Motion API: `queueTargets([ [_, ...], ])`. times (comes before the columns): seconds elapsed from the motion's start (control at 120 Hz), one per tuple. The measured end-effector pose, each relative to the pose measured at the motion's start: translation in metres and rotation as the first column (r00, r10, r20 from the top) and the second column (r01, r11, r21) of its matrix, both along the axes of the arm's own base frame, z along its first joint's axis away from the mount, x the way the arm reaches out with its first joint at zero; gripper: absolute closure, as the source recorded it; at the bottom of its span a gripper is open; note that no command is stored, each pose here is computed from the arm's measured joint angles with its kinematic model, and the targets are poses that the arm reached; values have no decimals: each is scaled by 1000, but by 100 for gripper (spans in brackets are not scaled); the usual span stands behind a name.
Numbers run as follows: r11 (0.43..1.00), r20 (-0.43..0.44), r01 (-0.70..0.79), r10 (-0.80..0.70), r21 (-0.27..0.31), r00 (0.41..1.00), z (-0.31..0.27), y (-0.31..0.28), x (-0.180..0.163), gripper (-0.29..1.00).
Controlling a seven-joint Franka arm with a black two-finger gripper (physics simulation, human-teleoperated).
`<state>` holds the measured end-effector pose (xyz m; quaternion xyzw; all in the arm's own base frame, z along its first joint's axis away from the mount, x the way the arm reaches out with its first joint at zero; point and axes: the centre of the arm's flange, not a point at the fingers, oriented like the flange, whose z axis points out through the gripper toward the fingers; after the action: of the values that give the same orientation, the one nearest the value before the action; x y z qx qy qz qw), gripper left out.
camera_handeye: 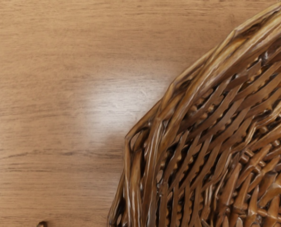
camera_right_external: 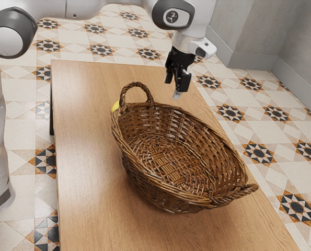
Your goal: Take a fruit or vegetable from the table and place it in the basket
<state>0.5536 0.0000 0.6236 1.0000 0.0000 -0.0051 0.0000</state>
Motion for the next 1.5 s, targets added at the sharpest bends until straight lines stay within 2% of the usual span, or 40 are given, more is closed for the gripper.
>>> queueTargets([
  [0.033,1000,77,1,-1,-4,997,41,0,4,0],
  [0.075,1000,120,1,0,-7,993,66,1,4,0],
  [0.233,998,128,-63,64,-13,990,84,39,-2,0],
  [0.283,995,156,-97,98,-18,983,103,58,-8,0],
  [0.367,986,263,-164,166,-32,950,166,89,-36,0],
  [0.433,966,282,-255,259,-51,924,189,111,-58,0],
  [0.5,917,312,-389,396,-86,864,225,124,-104,0],
  [0.55,891,343,-439,451,-117,824,252,109,-131,0],
  [0.6,889,328,-437,457,-139,827,256,76,-131,0],
  [0.667,852,266,-500,523,-152,810,242,60,-116,0],
  [0.75,773,193,-618,634,-143,749,220,65,-100,0],
  [0.883,605,129,-790,796,-105,592,193,82,-81,0],
  [0.958,503,82,-862,863,-56,499,160,95,-60,0],
  [1.033,414,21,-910,910,12,414,99,101,-80,0],
  [1.1,307,-21,-950,952,53,306,45,124,-95,0],
  [1.2,194,-20,-980,981,47,193,10,139,-96,0],
  [1.292,129,-17,-991,992,46,128,-24,138,-95,0],
  [1.5,53,-2,-999,999,3,53,-81,121,-113,0],
])
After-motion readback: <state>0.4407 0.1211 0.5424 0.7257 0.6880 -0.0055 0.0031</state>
